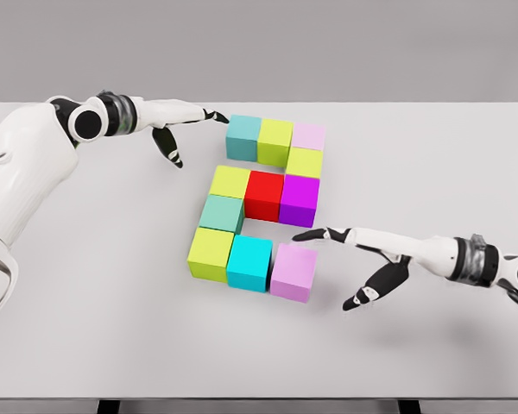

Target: Assemble the squares on the desktop into the number 2

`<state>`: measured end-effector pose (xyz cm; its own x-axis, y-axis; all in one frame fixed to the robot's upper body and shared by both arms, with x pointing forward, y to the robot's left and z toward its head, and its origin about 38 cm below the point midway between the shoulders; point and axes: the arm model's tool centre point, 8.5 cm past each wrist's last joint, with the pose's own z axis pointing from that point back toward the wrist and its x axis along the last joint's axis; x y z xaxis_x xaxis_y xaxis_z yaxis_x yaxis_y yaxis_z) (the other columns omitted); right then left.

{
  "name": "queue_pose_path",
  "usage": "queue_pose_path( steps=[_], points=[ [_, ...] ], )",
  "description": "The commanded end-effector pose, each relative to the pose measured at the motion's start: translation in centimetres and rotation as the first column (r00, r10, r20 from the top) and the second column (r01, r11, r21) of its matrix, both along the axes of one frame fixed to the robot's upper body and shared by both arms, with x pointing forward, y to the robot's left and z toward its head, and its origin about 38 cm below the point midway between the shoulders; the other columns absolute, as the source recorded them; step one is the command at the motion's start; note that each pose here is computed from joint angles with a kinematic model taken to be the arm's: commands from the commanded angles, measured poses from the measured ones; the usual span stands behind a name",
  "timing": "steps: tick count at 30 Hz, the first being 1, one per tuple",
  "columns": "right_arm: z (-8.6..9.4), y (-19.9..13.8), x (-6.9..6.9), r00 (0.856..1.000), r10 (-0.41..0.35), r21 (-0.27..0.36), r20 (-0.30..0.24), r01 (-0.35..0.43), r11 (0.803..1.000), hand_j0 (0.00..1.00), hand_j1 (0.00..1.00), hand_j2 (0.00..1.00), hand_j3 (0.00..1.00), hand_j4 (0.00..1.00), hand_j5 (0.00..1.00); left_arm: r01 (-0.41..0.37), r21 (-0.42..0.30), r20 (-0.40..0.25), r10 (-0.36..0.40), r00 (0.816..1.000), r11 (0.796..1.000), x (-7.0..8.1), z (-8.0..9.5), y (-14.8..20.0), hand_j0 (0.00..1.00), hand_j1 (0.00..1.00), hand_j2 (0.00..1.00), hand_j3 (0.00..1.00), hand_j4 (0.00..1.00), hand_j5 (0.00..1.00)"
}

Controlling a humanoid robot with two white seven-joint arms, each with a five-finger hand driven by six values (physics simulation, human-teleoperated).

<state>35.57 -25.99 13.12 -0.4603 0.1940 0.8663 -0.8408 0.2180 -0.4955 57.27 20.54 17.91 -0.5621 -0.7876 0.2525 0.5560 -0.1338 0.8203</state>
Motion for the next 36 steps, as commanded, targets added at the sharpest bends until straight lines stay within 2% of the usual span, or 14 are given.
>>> queue_pose_path(
  steps=[1,4,5,6,8,9,11,13,16,18,21,24,31,36],
  points=[
    [1.0,-0.7,0.8,0.999,-0.031,0.015,0.023,0.030,0.999,1.00,1.00,1.00,1.00,1.00,1.00,-0.001,-0.007,0.002,0.001,1.000,1.000,0.0,0.1,-0.1,1.00,1.00,1.00,1.00,1.00,1.00],
    [3.8,-2.4,2.7,0.991,-0.086,0.021,0.103,0.084,0.996,1.00,1.00,1.00,1.00,1.00,1.00,-0.011,-0.007,0.000,0.011,1.000,1.000,0.1,0.1,0.2,1.00,1.00,1.00,1.00,1.00,1.00],
    [6.1,-3.1,3.8,0.980,-0.079,-0.031,0.184,0.087,0.996,1.00,1.00,1.00,1.00,1.00,1.00,-0.019,-0.006,0.003,0.019,1.000,1.000,0.1,0.3,0.5,1.00,1.00,1.00,1.00,1.00,1.00],
    [6.9,-4.3,4.1,0.967,-0.057,-0.140,0.250,0.095,0.986,1.00,1.00,1.00,1.00,1.00,1.00,-0.018,-0.005,0.006,0.018,1.000,1.000,0.1,0.4,0.8,1.00,1.00,1.00,1.00,1.00,1.00],
    [10.1,-5.5,5.5,0.909,0.028,-0.344,0.417,0.129,0.930,1.00,1.00,1.00,1.00,1.00,1.00,-0.031,-0.001,0.013,0.031,0.999,1.000,0.2,0.7,2.1,1.00,1.00,1.00,1.00,1.00,1.00],
    [10.3,-6.0,5.1,0.907,0.039,-0.366,0.420,0.130,0.921,1.00,1.00,1.00,1.00,1.00,1.00,-0.028,0.002,0.020,0.028,0.999,1.000,0.1,1.0,2.9,1.00,1.00,1.00,1.00,1.00,1.00],
    [10.4,-7.2,3.8,0.887,0.123,-0.500,0.446,0.132,0.856,1.00,1.00,1.00,1.00,1.00,1.00,0.031,-0.012,0.039,-0.030,0.999,0.999,-0.4,1.4,3.8,1.00,1.00,1.00,1.00,1.00,1.00],
    [9.6,-7.1,1.9,0.879,0.199,-0.573,0.433,0.098,0.813,1.00,1.00,1.00,1.00,1.00,1.00,0.029,-0.059,0.045,-0.026,0.999,0.998,-0.7,2.0,5.4,1.00,1.00,1.00,1.00,1.00,1.00],
    [7.9,-4.8,-0.6,0.850,0.327,-0.633,0.412,0.010,0.774,1.00,1.00,1.00,1.00,1.00,1.00,0.024,-0.048,0.076,-0.020,0.997,0.999,-1.1,3.2,7.4,1.00,1.00,1.00,1.00,1.00,1.00],
    [7.5,-4.5,-0.9,0.849,0.342,-0.640,0.402,-0.006,0.769,1.00,1.00,1.00,1.00,1.00,1.00,0.025,-0.020,0.107,-0.022,0.994,0.999,-1.6,4.4,9.2,1.00,1.00,1.00,1.00,1.00,1.00],
    [6.7,-4.0,-1.5,0.850,0.361,-0.642,0.383,-0.036,0.765,1.00,1.00,1.00,1.00,1.00,1.00,0.011,-0.017,0.075,-0.010,0.997,1.000,-2.3,2.7,10.1,1.00,1.00,1.00,1.00,1.00,1.00],
    [5.8,-3.2,-1.6,0.838,0.390,-0.659,0.381,-0.049,0.750,1.00,1.00,1.00,1.00,1.00,1.00,0.006,-0.014,0.055,-0.005,0.998,1.000,-2.6,1.7,10.3,1.00,1.00,1.00,1.00,1.00,1.00],
    [4.3,-0.4,-1.6,0.814,0.428,-0.643,0.393,-0.089,0.761,1.00,1.00,1.00,1.00,1.00,1.00,0.009,-0.002,0.028,-0.009,1.000,1.000,-3.0,0.3,10.0,1.00,1.00,1.00,1.00,1.00,1.00],
    [4.1,0.1,-1.5,0.810,0.431,-0.637,0.398,-0.094,0.765,1.00,1.00,1.00,1.00,1.00,1.00,0.011,0.002,0.019,-0.011,1.000,1.000,-3.1,-0.2,10.0,1.00,1.00,1.00,1.00,1.00,1.00]
  ],
)
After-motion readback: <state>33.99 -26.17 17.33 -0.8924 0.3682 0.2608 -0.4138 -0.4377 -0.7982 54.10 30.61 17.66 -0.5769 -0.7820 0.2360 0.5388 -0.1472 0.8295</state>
